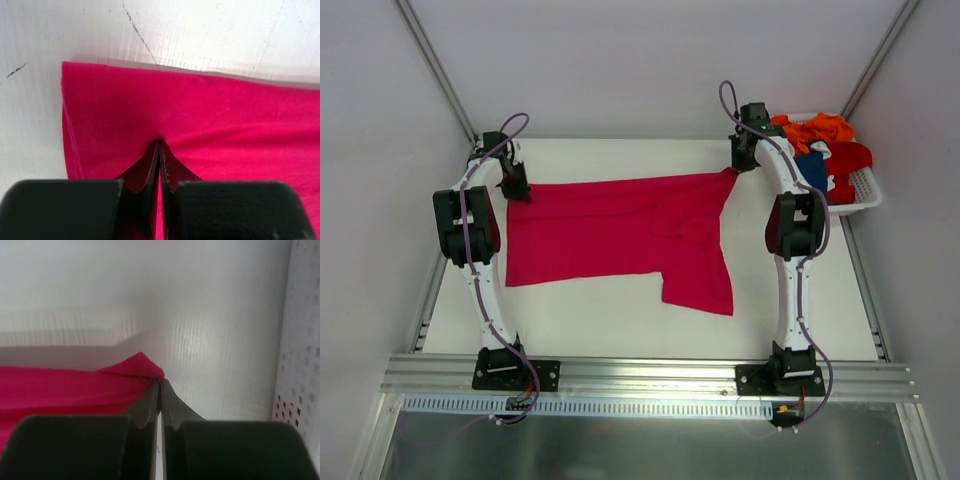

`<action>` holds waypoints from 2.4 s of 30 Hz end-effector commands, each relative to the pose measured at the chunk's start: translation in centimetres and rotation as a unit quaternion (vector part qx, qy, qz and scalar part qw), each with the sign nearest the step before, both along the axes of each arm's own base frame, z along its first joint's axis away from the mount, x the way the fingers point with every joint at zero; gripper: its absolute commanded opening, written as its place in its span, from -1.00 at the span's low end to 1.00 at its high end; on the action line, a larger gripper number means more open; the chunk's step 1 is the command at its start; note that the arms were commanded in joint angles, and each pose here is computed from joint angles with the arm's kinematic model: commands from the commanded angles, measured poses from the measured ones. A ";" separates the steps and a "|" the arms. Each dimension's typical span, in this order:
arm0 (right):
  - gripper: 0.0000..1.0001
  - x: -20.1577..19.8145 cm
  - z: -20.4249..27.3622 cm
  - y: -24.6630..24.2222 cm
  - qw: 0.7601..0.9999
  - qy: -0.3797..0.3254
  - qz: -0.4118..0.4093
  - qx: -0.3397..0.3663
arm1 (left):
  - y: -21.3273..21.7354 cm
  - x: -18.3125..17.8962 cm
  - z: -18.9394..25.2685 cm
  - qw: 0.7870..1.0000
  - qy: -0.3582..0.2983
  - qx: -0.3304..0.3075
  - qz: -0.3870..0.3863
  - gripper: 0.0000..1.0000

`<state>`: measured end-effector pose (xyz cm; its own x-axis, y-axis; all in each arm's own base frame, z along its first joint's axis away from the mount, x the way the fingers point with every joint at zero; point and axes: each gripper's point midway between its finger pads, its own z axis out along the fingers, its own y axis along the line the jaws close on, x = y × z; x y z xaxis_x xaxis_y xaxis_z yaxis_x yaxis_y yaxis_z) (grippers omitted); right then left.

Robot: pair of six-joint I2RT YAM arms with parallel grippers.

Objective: Fold and stack the t-shirts
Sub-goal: Fold the tshirt

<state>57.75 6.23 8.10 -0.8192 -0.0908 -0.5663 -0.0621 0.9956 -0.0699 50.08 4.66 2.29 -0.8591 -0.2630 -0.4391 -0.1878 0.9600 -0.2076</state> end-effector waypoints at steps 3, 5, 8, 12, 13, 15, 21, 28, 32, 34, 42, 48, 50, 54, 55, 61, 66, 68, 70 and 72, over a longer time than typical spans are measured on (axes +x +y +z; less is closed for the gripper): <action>-0.96 -2.1 0.7 -0.3 0.999 0.032 -0.013 0.019 | 1.1 -0.3 -1.4 0.999 0.024 0.026 0.002 -1.00; -0.85 -2.4 0.2 0.0 0.999 0.044 -0.013 0.025 | 0.7 0.1 -1.1 1.000 0.018 0.019 -0.006 -1.00; -0.09 -2.6 0.5 1.0 0.998 0.044 0.004 0.037 | 0.4 0.8 -0.6 1.000 0.007 0.019 -0.019 -1.00; 0.63 -2.3 3.8 2.2 0.998 0.013 0.024 0.061 | -0.3 2.2 2.3 0.999 -0.030 0.019 -0.031 -0.92; 0.74 -2.2 5.6 2.5 0.997 -0.005 0.028 0.070 | -0.4 2.5 3.2 0.998 -0.040 0.019 -0.033 -0.79; 0.78 -2.6 9.1 3.6 0.993 -0.032 0.044 0.103 | -0.9 3.4 6.7 0.996 -0.079 0.016 -0.040 -0.16; 0.82 -7.7 12.9 7.6 0.984 -0.027 0.084 0.154 | -3.3 1.7 15.8 0.986 -0.157 0.020 -0.058 0.49; 0.83 -17.9 7.7 8.1 0.974 0.078 -0.017 0.213 | -4.1 -9.4 13.1 0.993 -0.081 -0.040 0.074 0.98; 0.83 -24.2 3.9 7.8 0.959 0.130 -0.069 0.241 | -3.9 -14.5 12.2 0.973 -0.050 -0.140 0.175 0.93; 0.83 -25.5 4.4 7.9 0.957 0.118 -0.082 0.253 | -3.3 -16.7 10.2 0.966 -0.026 -0.141 0.217 0.89; 0.83 -30.0 0.9 7.2 0.949 0.135 -0.132 0.253 | 0.0 -21.7 7.5 0.914 -0.010 -0.143 0.380 0.76; 0.84 -30.7 0.1 6.9 0.946 0.133 -0.150 0.253 | 0.4 -24.4 3.4 0.883 0.047 -0.138 0.447 0.62; 0.84 -31.0 -0.3 6.8 0.947 0.136 -0.151 0.249 | 1.0 -24.9 2.5 0.873 0.059 -0.123 0.469 0.59; 0.85 -30.9 -0.7 6.9 0.946 0.136 -0.148 0.253 | 1.9 -24.4 1.5 0.859 0.077 -0.109 0.495 0.52; 0.85 -30.9 -0.7 6.9 0.946 0.137 -0.149 0.253 | 2.7 -24.3 1.4 0.855 0.074 -0.092 0.504 0.48; 0.85 -31.1 -0.7 6.5 0.946 0.140 -0.153 0.248 | 4.2 -24.2 0.6 0.851 0.085 -0.061 0.515 0.35; 0.84 -31.4 -0.8 6.1 0.945 0.146 -0.160 0.245 | 4.5 -25.1 -0.4 0.849 0.098 -0.044 0.517 0.11; 0.84 -31.7 -0.9 6.0 0.945 0.150 -0.160 0.244 | 4.1 -24.9 -0.6 0.851 0.103 -0.055 0.511 0.08; 0.84 -31.9 -1.1 6.0 0.944 0.154 -0.161 0.244 | 3.9 -25.2 -0.8 0.852 0.100 -0.056 0.510 0.02; 0.84 -32.2 -1.3 6.0 0.943 0.161 -0.163 0.242 | 3.7 -25.4 -0.6 0.859 0.092 -0.057 0.500 0.02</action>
